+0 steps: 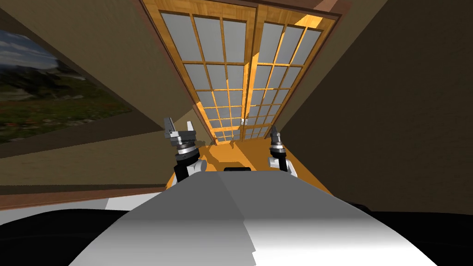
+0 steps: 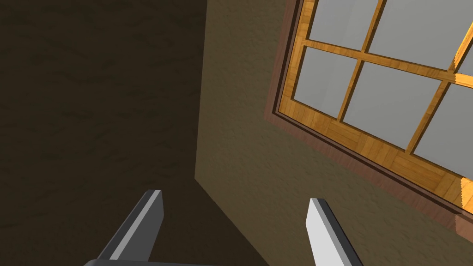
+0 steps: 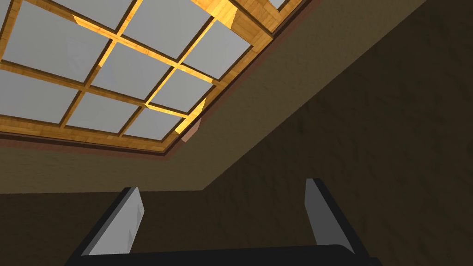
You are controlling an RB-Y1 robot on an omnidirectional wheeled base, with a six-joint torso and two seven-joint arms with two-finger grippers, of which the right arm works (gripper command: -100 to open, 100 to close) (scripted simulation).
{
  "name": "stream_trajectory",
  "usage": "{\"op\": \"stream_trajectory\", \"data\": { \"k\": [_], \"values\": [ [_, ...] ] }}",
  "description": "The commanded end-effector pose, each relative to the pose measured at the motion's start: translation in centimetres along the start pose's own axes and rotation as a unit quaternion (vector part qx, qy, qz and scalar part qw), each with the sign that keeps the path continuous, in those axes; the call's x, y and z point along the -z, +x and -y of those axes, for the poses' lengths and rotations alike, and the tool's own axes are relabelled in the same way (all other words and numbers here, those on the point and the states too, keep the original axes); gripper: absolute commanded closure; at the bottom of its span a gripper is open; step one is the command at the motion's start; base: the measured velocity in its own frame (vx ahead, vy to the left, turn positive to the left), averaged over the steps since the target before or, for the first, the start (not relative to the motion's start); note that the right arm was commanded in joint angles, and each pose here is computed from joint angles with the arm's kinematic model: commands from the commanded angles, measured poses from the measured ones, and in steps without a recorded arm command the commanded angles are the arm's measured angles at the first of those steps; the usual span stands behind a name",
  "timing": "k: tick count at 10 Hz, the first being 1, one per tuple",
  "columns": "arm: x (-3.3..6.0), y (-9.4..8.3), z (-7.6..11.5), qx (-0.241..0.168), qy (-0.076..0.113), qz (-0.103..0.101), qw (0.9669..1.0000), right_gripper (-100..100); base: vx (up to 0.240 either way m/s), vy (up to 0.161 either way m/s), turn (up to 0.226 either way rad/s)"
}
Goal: Pull the door open
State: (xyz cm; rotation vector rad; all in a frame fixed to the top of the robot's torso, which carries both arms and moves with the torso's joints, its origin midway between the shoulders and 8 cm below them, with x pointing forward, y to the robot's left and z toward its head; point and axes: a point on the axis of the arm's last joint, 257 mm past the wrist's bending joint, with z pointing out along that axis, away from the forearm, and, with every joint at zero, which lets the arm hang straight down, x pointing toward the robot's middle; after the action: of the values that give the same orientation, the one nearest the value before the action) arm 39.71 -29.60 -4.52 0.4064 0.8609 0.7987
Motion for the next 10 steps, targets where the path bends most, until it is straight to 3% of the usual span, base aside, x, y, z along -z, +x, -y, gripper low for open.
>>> {"op": "stream_trajectory", "data": {
  "k": [1,6,10],
  "values": [
    [0.35,0.6,1.0,0.021,0.005,-0.009,0.9997,-100,0.110,0.002,-0.008],
    [1.37,2.6,4.5,0.085,0.022,-0.038,0.9955,-100,0.093,0.007,-0.009],
    [2.41,4.1,7.4,0.134,0.035,-0.063,0.9883,-100,0.103,0.003,-0.010]
  ]
}}
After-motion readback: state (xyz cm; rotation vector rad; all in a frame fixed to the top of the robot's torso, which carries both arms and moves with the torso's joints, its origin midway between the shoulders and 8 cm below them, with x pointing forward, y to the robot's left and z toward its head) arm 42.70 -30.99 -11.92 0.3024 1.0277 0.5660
